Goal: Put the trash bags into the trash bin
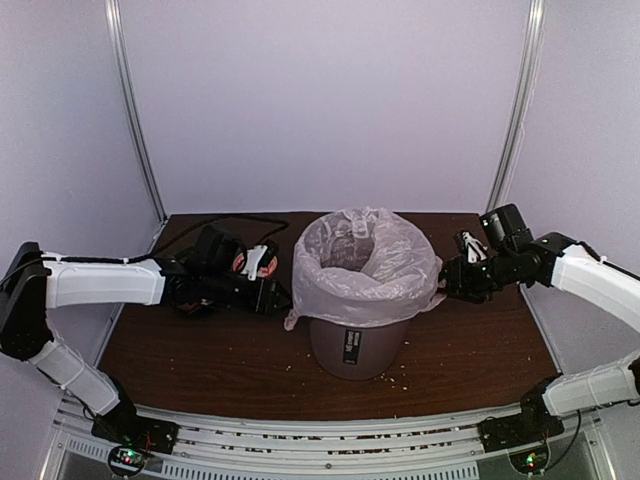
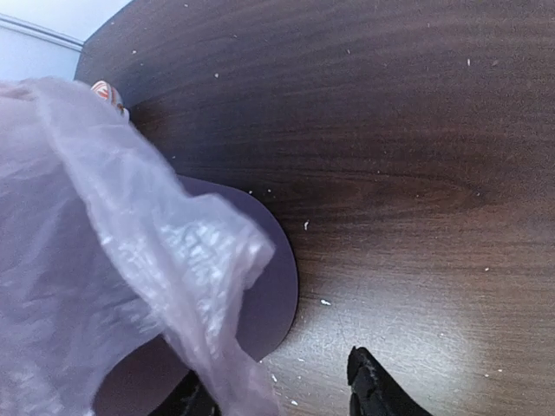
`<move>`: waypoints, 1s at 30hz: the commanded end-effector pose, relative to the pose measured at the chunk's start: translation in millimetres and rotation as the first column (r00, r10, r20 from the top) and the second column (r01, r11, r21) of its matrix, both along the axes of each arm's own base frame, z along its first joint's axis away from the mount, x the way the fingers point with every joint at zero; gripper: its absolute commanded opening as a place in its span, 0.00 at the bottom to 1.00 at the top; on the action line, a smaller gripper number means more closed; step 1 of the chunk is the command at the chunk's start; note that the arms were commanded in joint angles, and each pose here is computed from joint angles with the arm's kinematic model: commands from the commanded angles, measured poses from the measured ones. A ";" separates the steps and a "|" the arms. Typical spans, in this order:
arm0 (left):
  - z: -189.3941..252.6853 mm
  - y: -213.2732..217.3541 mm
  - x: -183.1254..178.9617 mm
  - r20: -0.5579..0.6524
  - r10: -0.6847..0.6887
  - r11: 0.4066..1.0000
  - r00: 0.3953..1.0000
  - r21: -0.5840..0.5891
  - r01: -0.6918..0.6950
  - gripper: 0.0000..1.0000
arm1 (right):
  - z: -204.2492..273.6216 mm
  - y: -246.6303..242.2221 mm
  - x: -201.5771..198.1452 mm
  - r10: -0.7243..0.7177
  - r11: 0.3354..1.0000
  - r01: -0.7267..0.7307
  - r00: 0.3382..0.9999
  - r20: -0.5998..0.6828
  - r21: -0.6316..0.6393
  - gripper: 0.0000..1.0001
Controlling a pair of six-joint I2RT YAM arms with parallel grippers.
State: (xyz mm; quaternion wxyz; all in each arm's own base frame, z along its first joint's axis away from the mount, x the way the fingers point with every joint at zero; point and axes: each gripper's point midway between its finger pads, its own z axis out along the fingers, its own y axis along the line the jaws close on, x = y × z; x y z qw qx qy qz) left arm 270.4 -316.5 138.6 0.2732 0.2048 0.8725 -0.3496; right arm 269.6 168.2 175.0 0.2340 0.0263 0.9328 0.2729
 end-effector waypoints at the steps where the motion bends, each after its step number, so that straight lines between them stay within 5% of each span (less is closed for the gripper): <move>1: -1.6 -17.8 15.2 0.031 -0.016 0.999 0.999 -0.048 0.018 0.55 | -29.3 9.6 14.1 0.004 0.999 -0.004 1.000 -0.001 0.034 0.44; 13: -45.2 -30.0 18.4 -0.038 -0.034 0.998 0.999 -0.047 0.032 0.48 | -118.8 -6.4 -25.6 -0.008 1.000 0.003 0.985 -0.170 -0.028 0.39; 21: -84.5 -11.5 7.1 -0.100 -0.018 0.997 0.995 0.068 0.025 0.47 | -144.6 -11.2 -39.0 -0.008 0.999 -0.001 0.977 -0.215 -0.044 0.39; 30: -48.5 -8.1 13.0 -0.012 -0.003 0.999 1.000 0.045 0.003 0.48 | -94.2 -7.4 -35.1 0.001 1.000 0.000 0.991 -0.132 0.007 0.44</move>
